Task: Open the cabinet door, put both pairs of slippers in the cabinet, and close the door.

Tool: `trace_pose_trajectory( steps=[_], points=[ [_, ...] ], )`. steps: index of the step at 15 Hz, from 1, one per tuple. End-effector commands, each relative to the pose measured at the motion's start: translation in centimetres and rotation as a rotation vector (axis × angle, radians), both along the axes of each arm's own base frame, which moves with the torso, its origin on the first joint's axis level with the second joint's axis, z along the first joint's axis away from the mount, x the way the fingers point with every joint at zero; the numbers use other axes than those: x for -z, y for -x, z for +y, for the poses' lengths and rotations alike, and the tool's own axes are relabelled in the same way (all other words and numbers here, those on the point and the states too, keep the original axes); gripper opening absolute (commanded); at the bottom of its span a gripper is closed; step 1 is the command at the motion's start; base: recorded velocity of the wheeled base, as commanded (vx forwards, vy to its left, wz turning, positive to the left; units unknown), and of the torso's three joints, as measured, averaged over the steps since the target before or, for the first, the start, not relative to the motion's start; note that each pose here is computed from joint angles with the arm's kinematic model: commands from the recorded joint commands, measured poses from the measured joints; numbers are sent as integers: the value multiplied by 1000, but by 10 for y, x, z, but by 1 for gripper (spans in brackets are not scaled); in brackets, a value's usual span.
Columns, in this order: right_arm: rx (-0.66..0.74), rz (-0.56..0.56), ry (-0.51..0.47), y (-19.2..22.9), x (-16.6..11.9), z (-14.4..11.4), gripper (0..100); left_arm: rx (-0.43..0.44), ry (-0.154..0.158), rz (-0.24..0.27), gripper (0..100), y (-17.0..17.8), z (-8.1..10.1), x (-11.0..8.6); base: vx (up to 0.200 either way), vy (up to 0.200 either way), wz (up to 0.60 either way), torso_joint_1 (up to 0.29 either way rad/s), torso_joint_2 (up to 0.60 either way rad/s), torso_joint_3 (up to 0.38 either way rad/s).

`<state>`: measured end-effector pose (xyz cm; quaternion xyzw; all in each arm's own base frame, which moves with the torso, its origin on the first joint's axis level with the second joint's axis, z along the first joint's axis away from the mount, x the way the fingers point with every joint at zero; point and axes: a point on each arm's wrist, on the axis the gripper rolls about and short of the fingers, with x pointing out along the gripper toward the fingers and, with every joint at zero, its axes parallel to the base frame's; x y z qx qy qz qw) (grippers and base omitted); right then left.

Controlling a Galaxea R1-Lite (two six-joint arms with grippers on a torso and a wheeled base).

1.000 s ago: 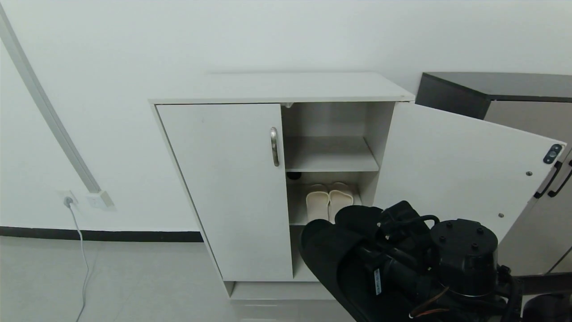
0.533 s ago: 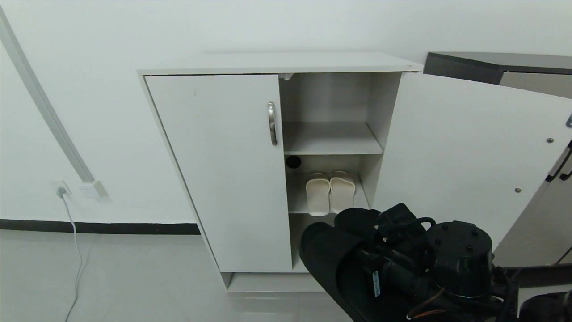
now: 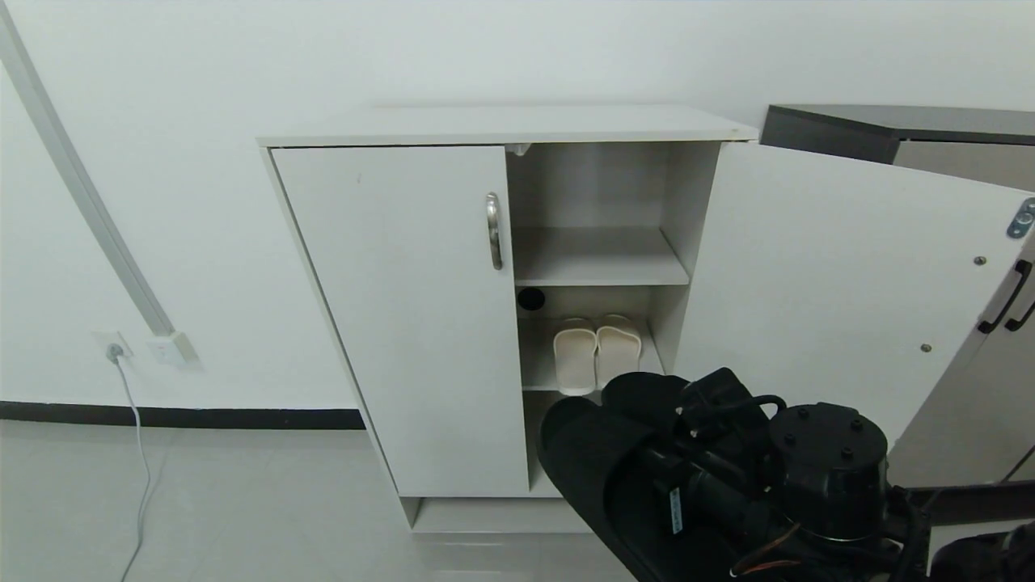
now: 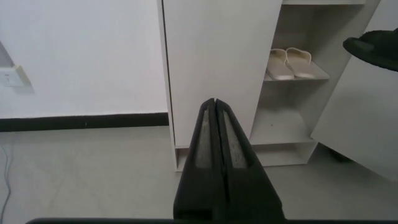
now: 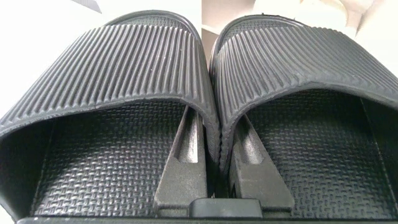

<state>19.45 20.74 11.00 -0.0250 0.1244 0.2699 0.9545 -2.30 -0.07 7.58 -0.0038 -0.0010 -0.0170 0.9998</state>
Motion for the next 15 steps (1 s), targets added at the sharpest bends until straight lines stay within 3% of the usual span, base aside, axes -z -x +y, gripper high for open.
trace_pose_trajectory(
  steps=[1,6,10,12,15],
  points=[
    [7,1,22,-4,11,5,0,1,5,1,0,0,0,0,0,0,0,0,0,0],
    [222,-76,49,-31,46,41,0,3,3,1,0,0,0,0,0,0,0,2,110,65],
    [310,-46,40,-42,38,62,0,4,3,1,0,0,0,0,0,0,0,0,0,0],
    [423,-9,0,-57,11,79,0,4,3,2,0,0,0,0,0,0,0,0,0,0],
    [480,-3,-17,-56,-36,81,0,3,3,1,0,0,0,0,0,0,0,0,0,0]
  ],
)
